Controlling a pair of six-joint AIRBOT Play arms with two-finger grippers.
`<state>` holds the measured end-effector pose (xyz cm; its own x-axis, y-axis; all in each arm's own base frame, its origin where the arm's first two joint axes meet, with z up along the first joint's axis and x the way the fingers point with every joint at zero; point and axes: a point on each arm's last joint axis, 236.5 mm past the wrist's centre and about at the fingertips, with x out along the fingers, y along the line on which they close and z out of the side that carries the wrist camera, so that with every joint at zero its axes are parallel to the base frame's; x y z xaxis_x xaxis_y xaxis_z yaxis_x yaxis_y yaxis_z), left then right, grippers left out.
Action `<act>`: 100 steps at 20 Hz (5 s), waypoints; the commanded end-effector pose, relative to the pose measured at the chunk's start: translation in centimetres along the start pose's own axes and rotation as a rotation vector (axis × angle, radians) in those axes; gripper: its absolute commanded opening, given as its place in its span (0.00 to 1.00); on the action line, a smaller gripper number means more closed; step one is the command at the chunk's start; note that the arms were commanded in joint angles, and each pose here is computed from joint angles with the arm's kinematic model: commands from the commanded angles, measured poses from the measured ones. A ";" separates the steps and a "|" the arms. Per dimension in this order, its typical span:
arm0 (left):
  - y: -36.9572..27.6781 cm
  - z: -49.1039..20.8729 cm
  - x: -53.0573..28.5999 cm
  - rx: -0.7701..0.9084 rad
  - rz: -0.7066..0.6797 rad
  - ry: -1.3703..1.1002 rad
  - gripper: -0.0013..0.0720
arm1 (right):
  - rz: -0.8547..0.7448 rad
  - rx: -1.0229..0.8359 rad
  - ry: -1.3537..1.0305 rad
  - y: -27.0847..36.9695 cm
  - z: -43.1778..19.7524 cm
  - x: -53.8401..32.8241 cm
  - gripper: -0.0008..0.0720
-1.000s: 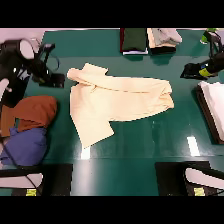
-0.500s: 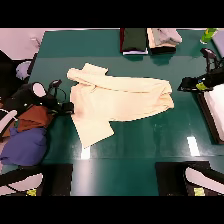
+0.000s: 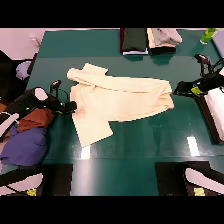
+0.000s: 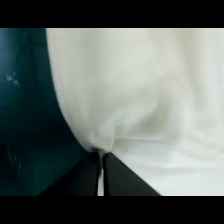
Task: Fold the shirts.
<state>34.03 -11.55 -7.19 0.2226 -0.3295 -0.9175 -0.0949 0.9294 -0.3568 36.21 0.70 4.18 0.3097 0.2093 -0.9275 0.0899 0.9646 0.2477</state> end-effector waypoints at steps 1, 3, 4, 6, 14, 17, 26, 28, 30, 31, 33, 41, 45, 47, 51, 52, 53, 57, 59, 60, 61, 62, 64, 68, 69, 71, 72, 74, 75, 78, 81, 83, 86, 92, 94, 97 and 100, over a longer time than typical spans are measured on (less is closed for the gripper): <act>-0.3 0.7 -0.2 0.049 -0.008 -0.021 0.05 | 0.000 0.003 0.036 -0.1 -0.8 0.2 0.64; -0.5 1.5 -1.1 0.094 0.006 -0.028 0.05 | 0.003 0.017 0.126 -0.4 -2.4 1.0 0.80; -0.8 1.8 -1.6 0.102 0.004 -0.032 0.05 | 0.004 0.035 0.186 -0.6 -3.4 1.7 0.85; -1.3 2.3 -2.2 0.133 -0.002 -0.037 0.05 | 0.005 0.068 0.265 -0.7 -4.5 3.5 0.84; -1.3 1.9 -2.2 0.134 -0.002 -0.019 0.05 | -0.018 0.123 0.382 1.5 -5.9 9.4 0.79; -1.3 1.9 -2.2 0.135 -0.002 -0.019 0.05 | -0.033 0.173 0.367 1.2 -5.5 10.3 0.79; -1.4 1.9 -2.3 0.145 -0.005 -0.015 0.05 | -0.025 0.091 0.319 2.4 -4.5 12.6 0.03; -1.9 2.7 -3.2 0.166 -0.008 -0.045 0.05 | -0.024 0.062 0.294 2.7 -4.0 11.9 0.04; -3.2 5.3 -7.1 0.220 -0.004 -0.164 0.05 | -0.045 -0.006 0.200 2.6 -1.9 9.2 0.04; -4.3 6.9 -10.3 0.259 -0.002 -0.251 0.05 | -0.058 -0.045 0.133 2.6 -0.2 7.0 0.04; -7.2 9.6 -18.8 0.332 -0.015 -0.463 0.05 | -0.075 -0.123 -0.048 3.4 3.8 0.4 0.04; -16.9 2.2 -55.5 0.530 -0.196 -1.293 0.05 | -0.053 -0.202 -0.864 7.8 7.2 -32.9 0.04; -17.8 -2.4 -62.8 0.570 -0.237 -1.464 0.05 | -0.081 -0.212 -1.061 8.3 3.7 -41.8 0.04; -18.0 -3.3 -64.3 0.576 -0.248 -1.509 0.05 | -0.101 -0.218 -1.111 8.4 2.5 -44.4 0.04; -18.1 -1.6 -62.4 0.572 -0.229 -1.441 0.05 | -0.103 -0.220 -1.041 8.4 3.0 -43.8 0.04; -18.0 -0.1 -60.4 0.568 -0.213 -1.374 0.05 | -0.100 -0.215 -0.987 8.2 3.6 -42.2 0.04; -17.9 1.6 -57.9 0.563 -0.192 -1.289 0.05 | -0.083 -0.211 -0.917 8.0 4.5 -39.9 0.04; -15.5 8.6 -42.2 0.517 -0.080 -0.784 0.05 | -0.034 -0.148 -0.547 5.8 7.5 -25.7 0.04; -13.5 11.4 -33.3 0.479 -0.038 -0.544 0.05 | -0.029 -0.139 -0.344 4.8 7.7 -17.2 0.04; -12.4 12.6 -28.6 0.451 -0.022 -0.438 0.05 | -0.025 -0.140 -0.251 4.5 7.4 -13.0 0.04; -11.0 13.3 -23.8 0.422 -0.006 -0.330 0.05 | -0.023 -0.131 -0.157 4.1 7.0 -8.8 0.04; -9.6 13.8 -19.6 0.396 0.014 -0.247 0.05 | -0.023 -0.118 -0.089 3.5 6.8 -5.3 0.04; -7.0 14.9 -12.3 0.352 0.053 -0.138 0.05 | -0.028 -0.087 -0.005 2.2 7.1 0.4 0.04; -5.1 17.9 -5.5 0.323 0.076 -0.143 0.05 | -0.033 -0.071 0.029 1.1 10.1 5.6 0.04; -5.2 18.6 -5.4 0.321 0.073 -0.173 0.05 | -0.033 -0.073 0.024 1.1 11.0 5.9 0.04; -5.7 19.0 -5.8 0.320 0.058 -0.190 0.05 | -0.032 -0.085 0.011 1.2 12.4 5.8 0.04; -5.9 18.4 -6.0 0.321 0.052 -0.167 0.05 | -0.031 -0.102 0.014 1.4 12.7 5.3 0.04; -5.4 15.8 -6.0 0.341 0.057 -0.051 0.05 | -0.032 -0.141 0.043 1.5 12.0 4.1 0.04; -4.9 14.0 -5.8 0.338 0.065 0.028 0.05 | -0.049 -0.146 0.062 1.1 11.4 3.7 0.04; -3.5 9.7 -4.4 0.312 0.067 0.198 0.05 | -0.117 -0.149 0.113 -0.7 8.7 4.1 0.04; -4.1 7.4 -2.0 0.261 -0.010 0.253 0.05 | -0.133 -0.134 0.181 -1.9 5.4 6.1 0.04; -4.2 6.9 -0.6 0.231 -0.036 0.248 0.05 | -0.133 -0.124 0.228 -2.4 3.6 7.5 0.04; -3.5 5.8 0.3 0.208 -0.027 0.277 0.05 | -0.127 -0.107 0.256 -2.6 2.3 8.7 0.04; -3.7 6.1 -0.5 0.177 -0.017 0.281 0.67 | -0.126 -0.106 0.280 -2.5 1.6 8.3 0.64; -4.2 6.8 -2.8 0.208 -0.003 0.251 0.67 | -0.130 -0.113 0.254 -2.5 1.8 6.5 0.64; -3.4 6.8 -7.6 0.237 0.077 0.131 0.67 | -0.140 -0.091 0.167 -3.2 1.6 1.9 0.64; -1.9 2.5 -9.9 0.221 0.101 0.086 0.67 | -0.166 0.004 0.141 -6.3 -2.3 -1.2 0.64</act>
<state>37.42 -11.21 1.85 0.0765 -0.2780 -0.9575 0.1217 0.9558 -0.2677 36.66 -3.18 1.83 0.1334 0.0872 -0.9872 0.0677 0.9930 0.0968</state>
